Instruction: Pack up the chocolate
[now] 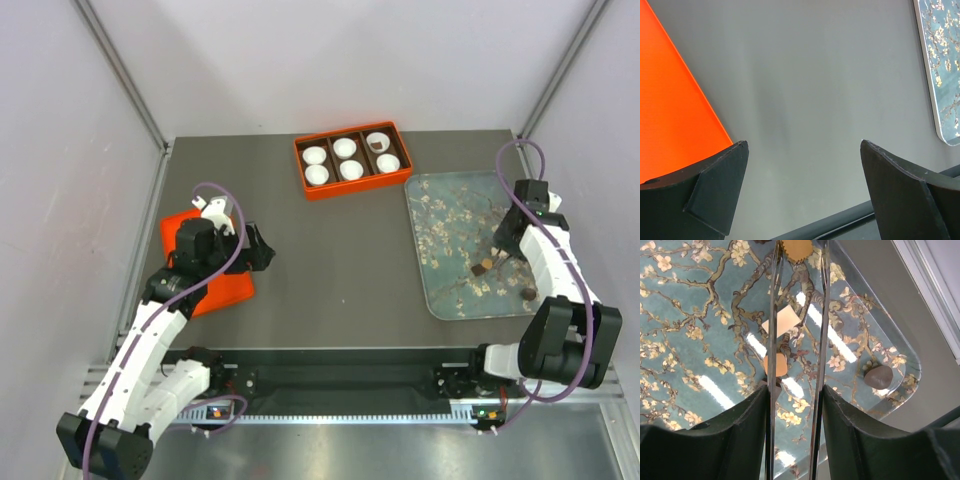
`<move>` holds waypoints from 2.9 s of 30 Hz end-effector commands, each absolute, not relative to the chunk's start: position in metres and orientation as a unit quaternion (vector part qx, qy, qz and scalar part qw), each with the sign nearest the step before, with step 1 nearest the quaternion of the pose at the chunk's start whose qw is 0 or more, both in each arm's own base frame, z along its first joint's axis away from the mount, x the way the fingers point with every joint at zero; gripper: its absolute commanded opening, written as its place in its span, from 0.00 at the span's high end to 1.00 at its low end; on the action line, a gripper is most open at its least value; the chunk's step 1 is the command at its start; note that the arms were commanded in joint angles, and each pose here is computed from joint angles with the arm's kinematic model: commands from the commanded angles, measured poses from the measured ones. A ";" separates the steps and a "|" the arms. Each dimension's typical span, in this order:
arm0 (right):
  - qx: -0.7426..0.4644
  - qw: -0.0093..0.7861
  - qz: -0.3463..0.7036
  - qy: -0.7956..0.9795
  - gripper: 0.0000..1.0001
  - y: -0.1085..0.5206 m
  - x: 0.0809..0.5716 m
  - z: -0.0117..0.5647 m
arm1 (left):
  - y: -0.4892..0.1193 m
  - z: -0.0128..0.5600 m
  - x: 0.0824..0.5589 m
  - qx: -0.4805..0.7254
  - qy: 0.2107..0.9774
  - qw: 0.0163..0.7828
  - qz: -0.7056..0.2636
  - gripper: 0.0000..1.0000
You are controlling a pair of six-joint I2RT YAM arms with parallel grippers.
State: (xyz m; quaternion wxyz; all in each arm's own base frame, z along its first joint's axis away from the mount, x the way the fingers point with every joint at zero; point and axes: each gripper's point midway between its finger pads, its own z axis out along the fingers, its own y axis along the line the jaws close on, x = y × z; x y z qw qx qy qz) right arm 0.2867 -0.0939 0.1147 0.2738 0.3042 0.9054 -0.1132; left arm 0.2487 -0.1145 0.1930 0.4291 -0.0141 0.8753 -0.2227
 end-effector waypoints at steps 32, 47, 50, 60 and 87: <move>0.274 0.320 -0.032 0.906 0.65 -0.063 0.299 0.129 | -0.114 0.203 0.251 -0.007 0.864 0.452 -0.222 0.02; 0.140 0.389 0.030 0.910 0.66 0.060 0.362 0.193 | -0.114 0.200 0.253 -0.009 0.867 0.447 -0.218 0.02; 0.111 0.406 0.047 0.906 0.66 0.090 0.390 0.209 | -0.113 0.198 0.253 -0.011 0.869 0.444 -0.216 0.02; 0.026 0.457 0.058 0.887 0.67 0.158 0.474 0.232 | -0.112 0.193 0.255 -0.013 0.873 0.439 -0.211 0.02; -0.001 0.446 0.022 0.895 0.64 0.173 0.526 0.173 | -0.112 0.190 0.256 -0.016 0.876 0.434 -0.208 0.02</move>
